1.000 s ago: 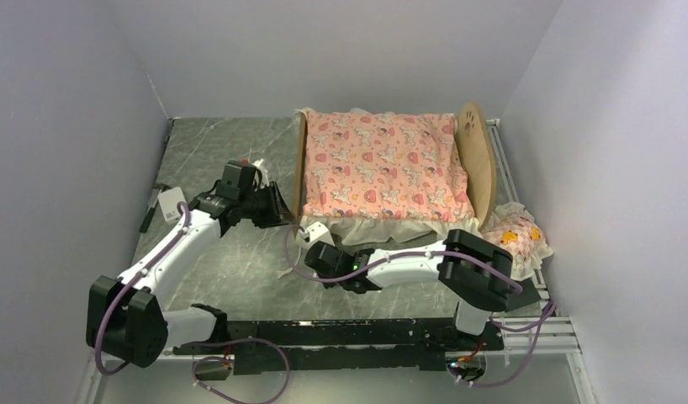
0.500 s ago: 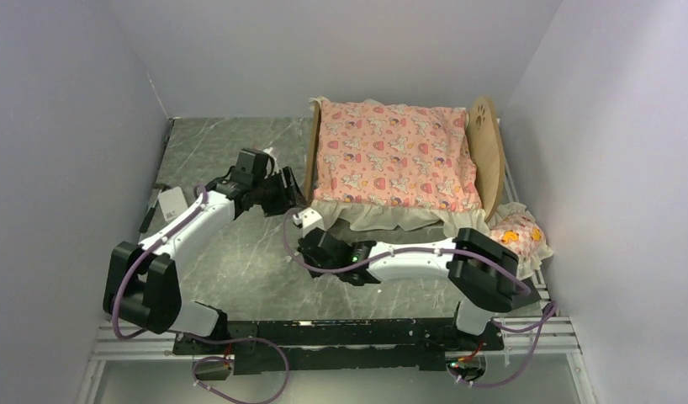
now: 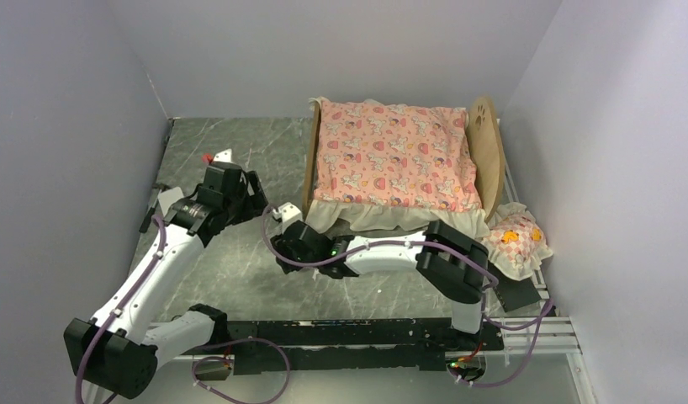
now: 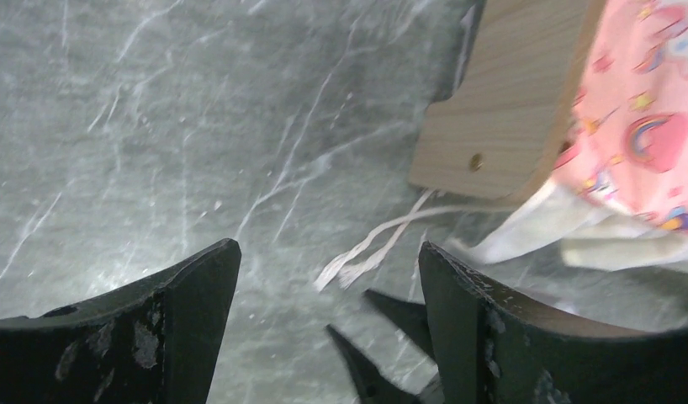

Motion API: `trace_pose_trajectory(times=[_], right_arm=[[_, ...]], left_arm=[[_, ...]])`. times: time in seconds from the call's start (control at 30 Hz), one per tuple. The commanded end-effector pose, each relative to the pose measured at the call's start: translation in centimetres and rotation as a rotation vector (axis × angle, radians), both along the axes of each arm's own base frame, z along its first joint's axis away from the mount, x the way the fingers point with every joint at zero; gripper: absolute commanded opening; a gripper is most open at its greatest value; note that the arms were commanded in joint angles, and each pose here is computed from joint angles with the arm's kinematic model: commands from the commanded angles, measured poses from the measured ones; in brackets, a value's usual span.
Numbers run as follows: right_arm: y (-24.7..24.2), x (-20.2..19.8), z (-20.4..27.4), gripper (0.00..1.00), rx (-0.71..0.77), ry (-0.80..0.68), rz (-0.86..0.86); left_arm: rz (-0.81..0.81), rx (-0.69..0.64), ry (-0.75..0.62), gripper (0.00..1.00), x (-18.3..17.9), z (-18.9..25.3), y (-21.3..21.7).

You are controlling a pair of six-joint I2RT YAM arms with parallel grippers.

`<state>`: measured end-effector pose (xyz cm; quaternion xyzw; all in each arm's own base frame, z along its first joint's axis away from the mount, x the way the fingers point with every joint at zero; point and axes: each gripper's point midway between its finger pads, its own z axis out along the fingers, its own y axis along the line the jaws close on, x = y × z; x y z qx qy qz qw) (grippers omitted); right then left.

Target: Set up the pet bed

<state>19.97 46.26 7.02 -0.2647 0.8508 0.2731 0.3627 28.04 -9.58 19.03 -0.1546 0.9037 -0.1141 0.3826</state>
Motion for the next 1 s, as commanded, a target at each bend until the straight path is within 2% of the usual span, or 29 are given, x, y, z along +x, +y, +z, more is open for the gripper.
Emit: trace_pose_trajectory(times=[0.0,0.13,0.23,0.53,0.97], right_arm=[[-1.2,0.5,3.1,0.48,0.014,-0.172,0.139],[-3.2,0.1,3.1,0.49,-0.090,-0.363,0.351],[-3.4,-0.3,2.8,0.50,-0.119,-0.431,0.509],[-1.8,0.5,1.1,0.50,-0.133,-0.429,0.758],[-1.2,0.7,-2.9,0.47,-0.142,-0.353,0.862]], left_arm=[[-0.018,0.097,0.107,0.84,-2.6,-2.4,1.4],[-0.071,0.061,0.142,0.84,-3.0,-3.6,0.3],[-0.088,0.048,0.169,0.84,-3.1,-4.3,-0.2],[-0.069,0.074,0.171,0.84,-3.4,-4.2,0.5],[-0.057,0.079,0.179,0.84,-3.3,-4.5,0.7]])
